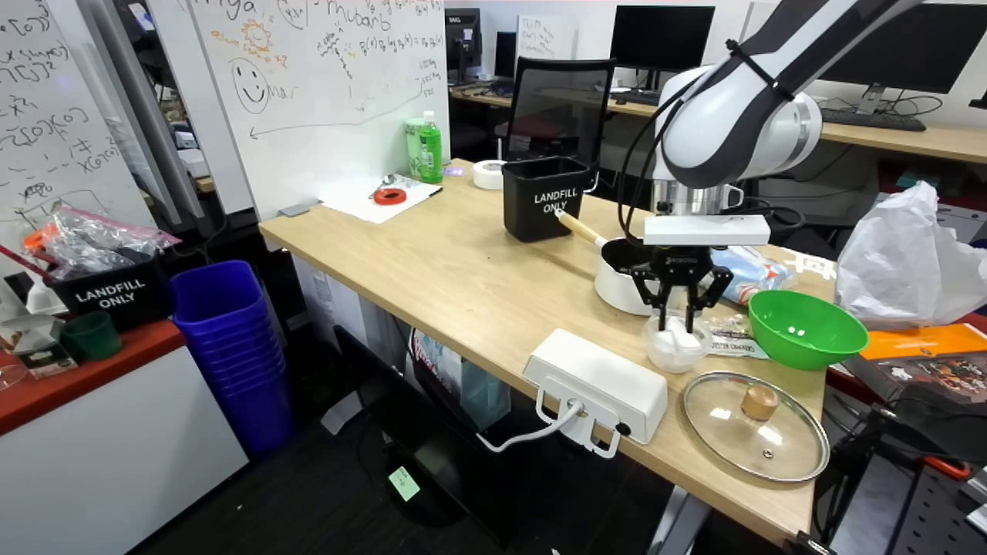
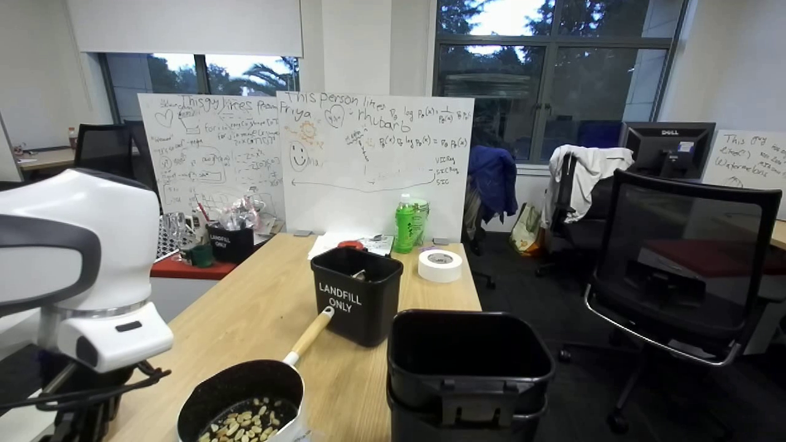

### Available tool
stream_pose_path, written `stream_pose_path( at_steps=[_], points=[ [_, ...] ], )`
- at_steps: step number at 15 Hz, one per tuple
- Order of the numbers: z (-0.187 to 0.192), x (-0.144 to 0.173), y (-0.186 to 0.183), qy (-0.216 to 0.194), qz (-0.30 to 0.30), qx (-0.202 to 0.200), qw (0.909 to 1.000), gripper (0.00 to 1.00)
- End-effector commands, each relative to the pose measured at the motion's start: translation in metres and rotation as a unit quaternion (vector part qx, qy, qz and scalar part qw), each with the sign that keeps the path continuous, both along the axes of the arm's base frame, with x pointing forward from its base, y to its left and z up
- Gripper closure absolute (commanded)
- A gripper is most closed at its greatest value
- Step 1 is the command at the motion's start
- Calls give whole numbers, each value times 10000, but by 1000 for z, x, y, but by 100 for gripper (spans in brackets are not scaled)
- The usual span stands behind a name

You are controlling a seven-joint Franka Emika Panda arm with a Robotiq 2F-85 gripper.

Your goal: Take three marshmallows from the bowl and put it in the pot

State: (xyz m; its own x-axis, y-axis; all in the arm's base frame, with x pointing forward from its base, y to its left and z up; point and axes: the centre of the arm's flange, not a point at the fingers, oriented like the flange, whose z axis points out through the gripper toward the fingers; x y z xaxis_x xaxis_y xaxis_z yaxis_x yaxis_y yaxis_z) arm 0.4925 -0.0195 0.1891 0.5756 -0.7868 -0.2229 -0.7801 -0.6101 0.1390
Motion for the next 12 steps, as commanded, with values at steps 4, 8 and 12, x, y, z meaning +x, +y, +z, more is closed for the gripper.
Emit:
stream_pose_path(
  at_steps=[4, 8, 12],
  points=[
    [11, -3, -4, 146, 40, 66, 9999, 91],
    [24, -6, -3, 110, 99, 152, 9998, 92],
    [37, -4, -2, 56, 115, 159, 9998, 92]
  ],
)
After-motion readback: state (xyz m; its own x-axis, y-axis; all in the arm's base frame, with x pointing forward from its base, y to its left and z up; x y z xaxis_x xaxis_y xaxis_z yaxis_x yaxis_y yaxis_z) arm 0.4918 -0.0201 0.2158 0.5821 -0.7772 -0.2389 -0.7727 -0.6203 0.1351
